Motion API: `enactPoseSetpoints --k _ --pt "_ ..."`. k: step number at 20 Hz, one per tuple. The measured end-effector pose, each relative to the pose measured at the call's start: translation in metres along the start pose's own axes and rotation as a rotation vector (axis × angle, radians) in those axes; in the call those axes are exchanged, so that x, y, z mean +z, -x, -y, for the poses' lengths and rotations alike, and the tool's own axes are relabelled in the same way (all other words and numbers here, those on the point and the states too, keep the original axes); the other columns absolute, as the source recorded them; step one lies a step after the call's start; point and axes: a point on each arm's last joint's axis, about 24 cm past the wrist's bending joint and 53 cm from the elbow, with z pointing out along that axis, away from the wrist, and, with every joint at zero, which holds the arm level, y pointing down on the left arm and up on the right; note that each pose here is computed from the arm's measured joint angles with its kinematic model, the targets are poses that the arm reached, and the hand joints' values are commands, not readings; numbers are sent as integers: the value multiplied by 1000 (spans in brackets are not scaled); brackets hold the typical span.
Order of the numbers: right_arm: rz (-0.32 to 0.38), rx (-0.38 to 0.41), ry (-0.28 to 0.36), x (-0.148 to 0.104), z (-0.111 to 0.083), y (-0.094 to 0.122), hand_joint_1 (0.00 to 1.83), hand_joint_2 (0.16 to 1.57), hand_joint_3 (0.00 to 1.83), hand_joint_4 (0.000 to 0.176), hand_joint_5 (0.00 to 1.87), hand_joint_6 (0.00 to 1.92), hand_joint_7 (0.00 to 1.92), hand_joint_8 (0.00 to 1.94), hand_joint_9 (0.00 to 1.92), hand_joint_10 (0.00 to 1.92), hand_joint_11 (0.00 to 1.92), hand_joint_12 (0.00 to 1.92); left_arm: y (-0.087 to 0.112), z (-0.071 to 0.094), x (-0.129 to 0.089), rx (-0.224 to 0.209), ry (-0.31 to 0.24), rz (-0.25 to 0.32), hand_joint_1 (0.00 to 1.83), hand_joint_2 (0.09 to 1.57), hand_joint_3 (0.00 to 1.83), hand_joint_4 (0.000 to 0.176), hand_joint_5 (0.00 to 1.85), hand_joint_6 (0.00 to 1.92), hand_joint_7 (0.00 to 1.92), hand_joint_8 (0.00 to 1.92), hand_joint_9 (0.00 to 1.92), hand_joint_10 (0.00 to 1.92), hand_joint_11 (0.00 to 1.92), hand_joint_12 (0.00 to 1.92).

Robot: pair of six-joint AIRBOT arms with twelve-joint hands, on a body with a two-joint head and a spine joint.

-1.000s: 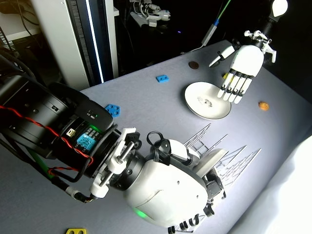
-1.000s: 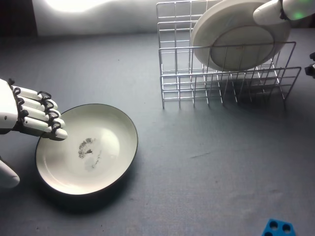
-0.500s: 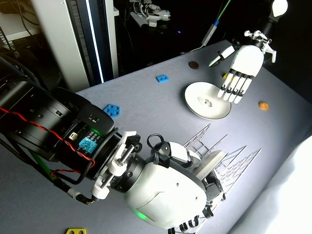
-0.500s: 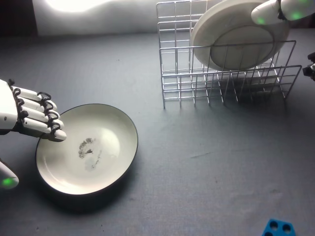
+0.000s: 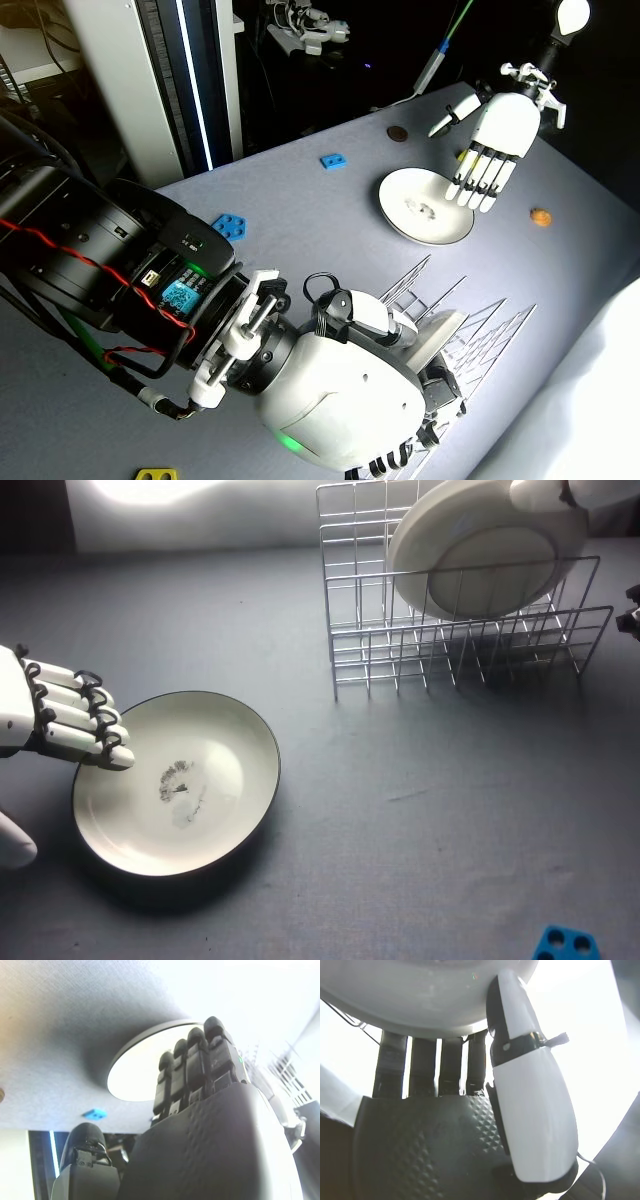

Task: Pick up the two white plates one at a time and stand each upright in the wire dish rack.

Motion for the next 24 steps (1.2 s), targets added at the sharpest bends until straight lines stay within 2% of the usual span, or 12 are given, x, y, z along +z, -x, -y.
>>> enactPoseSetpoints --k 2,4,6,9,10,13,14,15,16,20,23,24 --pt "4 9 11 -1 -3 2 1106 1098 0 0 751 367 892 157 670 591 325 1416 -3 0 0 -2 1 -7 0 1083 2 0 130 3 132 3 116 2 0 254" --pt "5 8 13 -1 -4 2 1100 1090 0 0 742 309 891 115 661 562 306 1419 -4 -1 0 -4 2 -10 0 1082 0 0 164 7 152 5 125 3 0 273" --pt "5 9 14 -1 -4 2 1101 1075 0 0 743 290 892 97 655 560 281 1444 -5 -1 0 -8 1 -11 0 1082 1 0 138 1 128 2 100 2 0 195" --pt "5 12 21 -2 -9 3 1101 1065 0 0 776 251 910 68 666 534 277 1435 -6 -1 1 -11 1 -14 0 1076 0 0 130 2 112 2 91 3 0 194" --pt "5 4 30 -3 -12 3 1097 1064 0 0 774 227 896 49 645 521 227 1445 -8 -1 1 -12 2 -17 0 1076 0 0 147 4 141 6 121 7 0 278" --pt "2 -13 42 -5 -16 2 1080 1062 0 0 758 208 883 36 636 517 200 1465 -11 -2 1 -18 2 -23 0 1087 3 0 127 3 124 5 107 5 0 249" --pt "1 -17 46 -5 -18 2 1081 1067 0 0 732 186 862 24 610 517 153 1483 -12 -2 1 -19 2 -25 0 1080 0 0 151 2 152 3 138 4 0 351" --pt "0 -22 53 -5 -20 2 1090 1059 0 0 732 181 861 22 605 517 148 1484 -14 -1 2 -21 0 -30 0 1084 2 0 148 1 145 3 130 3 0 332" --pt "-1 -31 59 -5 -21 1 1068 1070 2 0 716 170 849 16 587 512 132 1475 -17 -2 3 -24 1 -37 0 1084 1 0 137 3 132 3 111 5 0 239" --pt "-11 -69 84 -6 -27 -3 1084 1065 0 0 719 164 850 15 588 513 141 1473 -22 -2 3 -31 1 -49 0 1083 0 0 121 1 111 1 92 1 0 201" --pt "-15 -120 120 -8 -35 -5 1089 1070 1 0 731 140 846 9 581 511 128 1479 -28 -4 3 -44 8 -62 0 1089 2 0 143 4 130 4 114 5 0 258" --pt "-18 -137 139 -9 -39 -7 1063 1076 3 0 739 138 853 11 585 512 139 1480 -32 -5 3 -51 11 -68 0 1082 0 0 133 0 113 1 86 1 0 193"
